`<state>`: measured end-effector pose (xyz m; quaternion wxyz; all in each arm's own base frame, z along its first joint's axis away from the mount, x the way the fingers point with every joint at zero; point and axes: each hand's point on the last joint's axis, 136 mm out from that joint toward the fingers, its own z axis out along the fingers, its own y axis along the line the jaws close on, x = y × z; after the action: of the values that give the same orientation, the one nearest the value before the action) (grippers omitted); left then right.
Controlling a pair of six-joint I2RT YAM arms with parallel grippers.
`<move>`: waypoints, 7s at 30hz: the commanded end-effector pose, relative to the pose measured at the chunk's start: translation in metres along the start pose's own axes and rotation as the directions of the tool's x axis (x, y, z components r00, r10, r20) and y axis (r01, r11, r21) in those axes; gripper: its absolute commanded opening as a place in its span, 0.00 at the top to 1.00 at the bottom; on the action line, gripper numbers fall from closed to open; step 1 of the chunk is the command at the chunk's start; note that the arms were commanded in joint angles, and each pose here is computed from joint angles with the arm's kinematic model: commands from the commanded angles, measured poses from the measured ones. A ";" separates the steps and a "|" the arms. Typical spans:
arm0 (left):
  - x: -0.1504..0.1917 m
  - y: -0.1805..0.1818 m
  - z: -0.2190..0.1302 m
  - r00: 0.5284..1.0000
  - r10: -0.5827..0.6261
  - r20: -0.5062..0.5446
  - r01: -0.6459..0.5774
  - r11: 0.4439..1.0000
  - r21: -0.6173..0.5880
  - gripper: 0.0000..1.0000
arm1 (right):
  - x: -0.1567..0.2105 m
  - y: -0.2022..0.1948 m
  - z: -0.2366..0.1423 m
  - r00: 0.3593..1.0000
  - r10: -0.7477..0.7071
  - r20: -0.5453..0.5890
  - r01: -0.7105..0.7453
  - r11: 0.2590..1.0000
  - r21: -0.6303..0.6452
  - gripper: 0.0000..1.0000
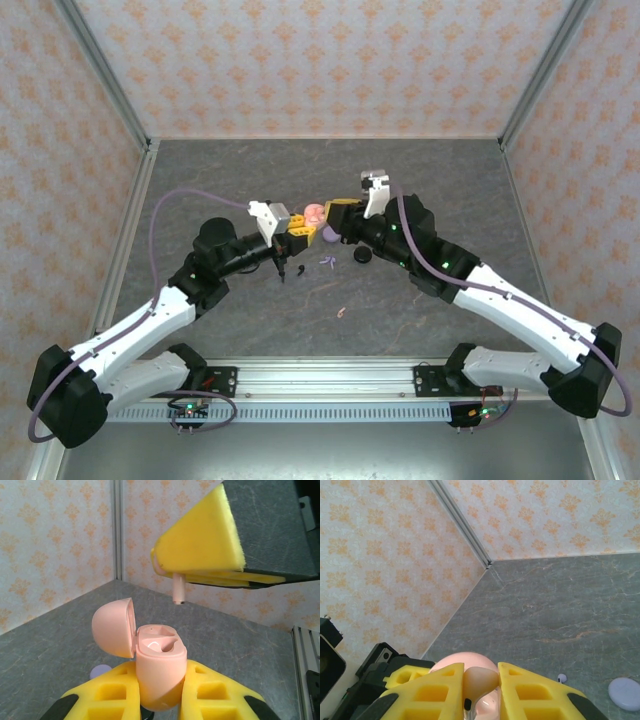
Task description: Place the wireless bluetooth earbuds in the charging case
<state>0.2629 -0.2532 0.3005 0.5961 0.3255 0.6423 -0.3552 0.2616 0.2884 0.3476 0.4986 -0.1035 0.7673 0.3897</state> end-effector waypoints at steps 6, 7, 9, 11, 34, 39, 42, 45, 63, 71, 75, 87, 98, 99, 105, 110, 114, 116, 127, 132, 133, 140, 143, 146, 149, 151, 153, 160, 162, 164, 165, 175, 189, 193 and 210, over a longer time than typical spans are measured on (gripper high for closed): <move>-0.030 -0.008 0.001 0.996 0.048 0.076 -0.050 0.998 0.023 1.00 | -0.015 0.015 0.003 0.999 0.017 0.037 -0.015 0.999 -0.044 0.80; -0.030 -0.008 0.001 0.996 0.049 0.077 -0.051 0.998 0.025 1.00 | -0.014 0.014 0.004 0.999 0.020 0.035 -0.019 0.999 -0.042 0.80; -0.031 -0.008 0.002 0.996 0.047 0.076 -0.049 0.999 0.024 1.00 | -0.010 0.012 0.005 0.999 0.026 0.025 -0.025 0.999 -0.040 0.80; -0.032 -0.008 0.002 0.996 0.046 0.076 -0.048 0.999 0.023 1.00 | -0.006 0.010 0.006 0.999 0.029 0.018 -0.029 0.999 -0.033 0.80; -0.031 -0.005 0.003 0.996 0.047 0.070 -0.048 0.999 0.007 1.00 | 0.025 0.006 0.013 0.995 0.049 -0.090 -0.053 0.998 -0.040 0.80; -0.030 -0.005 0.004 0.997 0.046 0.065 -0.046 0.999 0.007 1.00 | 0.030 0.006 0.014 0.993 0.035 -0.116 -0.039 0.999 -0.032 0.80; -0.029 -0.005 0.004 0.997 0.048 0.061 -0.048 0.999 0.007 1.00 | 0.032 0.004 0.016 0.991 0.031 -0.127 -0.034 0.999 -0.020 0.80; -0.029 -0.005 0.004 0.997 0.050 0.059 -0.050 0.999 0.009 1.00 | 0.031 0.005 0.016 0.990 0.025 -0.136 -0.028 0.999 -0.016 0.78; -0.023 0.004 -0.004 0.997 0.061 0.045 -0.058 0.996 -0.061 1.00 | 0.007 -0.023 -0.046 0.979 -0.126 -0.160 0.151 0.977 0.153 0.36; -0.022 0.014 -0.020 0.995 0.089 0.039 -0.082 0.984 -0.158 1.00 | 0.110 -0.074 -0.049 0.886 -0.019 -0.462 0.150 0.957 0.248 0.48; -0.023 0.016 -0.026 0.994 0.105 0.034 -0.097 0.978 -0.184 1.00 | 0.177 -0.078 -0.047 0.776 0.095 -0.624 0.053 0.975 0.214 0.56; -0.023 0.019 -0.034 0.992 0.118 0.036 -0.107 0.971 -0.215 1.00 | 0.295 -0.096 -0.044 0.486 0.219 -0.846 -0.013 0.970 0.243 0.60; -0.024 0.020 -0.036 0.992 0.124 0.025 -0.115 0.967 -0.227 1.00 | 0.319 -0.098 -0.020 0.418 0.201 -0.886 -0.017 0.977 0.214 0.60; -0.024 0.020 -0.036 0.992 0.124 0.023 -0.116 0.967 -0.226 1.00 | 0.320 -0.098 -0.018 0.419 0.199 -0.886 -0.017 0.977 0.212 0.60; -0.024 0.021 -0.038 0.992 0.126 0.018 -0.118 0.965 -0.234 1.00 | 0.317 -0.097 -0.006 0.440 0.171 -0.882 -0.005 0.982 0.188 0.60; -0.023 0.022 -0.038 0.992 0.129 0.013 -0.122 0.964 -0.237 1.00 | 0.312 -0.096 0.008 0.480 0.146 -0.865 0.001 0.986 0.167 0.60; -0.023 0.022 -0.038 0.992 0.129 0.011 -0.123 0.964 -0.237 1.00 | 0.304 -0.097 0.022 0.523 0.121 -0.844 0.025 0.987 0.156 0.60; -0.024 0.022 -0.038 0.991 0.130 0.012 -0.123 0.964 -0.237 1.00 | 0.298 -0.096 0.032 0.553 0.102 -0.827 0.034 0.989 0.145 0.60; -0.023 0.021 -0.043 0.991 0.130 0.009 -0.124 0.962 -0.244 1.00 | 0.278 -0.108 0.052 0.582 0.040 -0.812 0.172 0.970 0.171 0.59; -0.023 0.022 -0.047 0.990 0.138 0.008 -0.131 0.958 -0.257 1.00 | 0.259 -0.099 0.043 0.612 0.024 -0.791 0.167 0.973 0.159 0.58; -0.022 0.022 -0.047 0.991 0.137 0.009 -0.130 0.957 -0.257 1.00 | 0.257 -0.100 0.042 0.619 0.027 -0.785 0.169 0.972 0.166 0.58; -0.019 0.023 -0.050 0.991 0.135 0.009 -0.128 0.956 -0.266 1.00 | 0.275 -0.125 0.038 0.586 0.074 -0.807 0.222 0.943 0.247 0.55; -0.020 0.022 -0.050 0.991 0.135 0.010 -0.128 0.956 -0.265 1.00 | 0.277 -0.130 0.042 0.589 0.083 -0.804 0.234 0.935 0.268 0.54; -0.019 0.023 -0.050 0.991 0.132 0.008 -0.125 0.956 -0.266 1.00 | 0.277 -0.133 0.049 0.599 0.081 -0.796 0.249 0.927 0.281 0.52; -0.018 0.023 -0.050 0.991 0.131 0.009 -0.123 0.956 -0.266 1.00 | 0.276 -0.134 0.057 0.612 0.085 -0.787 0.254 0.921 0.296 0.52; -0.018 0.023 -0.050 0.991 0.130 0.008 -0.123 0.956 -0.265 1.00 | 0.276 -0.137 0.062 0.625 0.089 -0.776 0.260 0.913 0.314 0.52; -0.018 0.023 -0.050 0.992 0.130 0.010 -0.122 0.957 -0.265 1.00 | 0.275 -0.141 0.065 0.632 0.091 -0.770 0.271 0.905 0.329 0.52; -0.018 0.024 -0.050 0.992 0.128 0.010 -0.120 0.956 -0.269 1.00 | 0.285 -0.144 0.074 0.608 0.084 -0.790 0.295 0.900 0.322 0.51; -0.018 0.023 -0.051 0.992 0.129 0.009 -0.122 0.956 -0.269 1.00 | 0.289 -0.143 0.073 0.591 0.074 -0.803 0.314 0.896 0.314 0.51; -0.018 0.024 -0.051 0.992 0.130 0.007 -0.123 0.955 -0.271 1.00 | 0.294 -0.143 0.069 0.571 0.067 -0.818 0.332 0.893 0.304 0.51; -0.017 0.024 -0.052 0.992 0.129 0.006 -0.123 0.954 -0.273 1.00 | 0.296 -0.142 0.067 0.561 0.064 -0.825 0.341 0.891 0.301 0.51; -0.017 0.026 -0.052 0.992 0.130 0.004 -0.124 0.952 -0.280 1.00 | 0.310 -0.135 0.035 0.458 0.017 -0.889 0.447 0.860 0.247 0.51; -0.020 0.027 -0.052 0.992 0.130 0.002 -0.124 0.951 -0.284 1.00 | 0.303 -0.139 0.010 0.450 0.030 -0.892 0.461 0.848 0.261 0.56; -0.021 0.026 -0.051 0.992 0.130 0.004 -0.124 0.952 -0.279 1.00 | 0.294 -0.125 0.020 0.502 0.013 -0.865 0.407 0.879 0.249 0.56; -0.024 0.026 -0.051 0.991 0.136 0.005 -0.129 0.952 -0.279 1.00 | 0.297 -0.126 0.050 0.542 0.072 -0.838 0.336 0.895 0.294 0.64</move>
<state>0.2573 -0.2008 0.3130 0.6523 0.2815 0.6633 -0.2353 0.2137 0.2991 0.0242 0.1089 -0.2354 0.9629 0.0747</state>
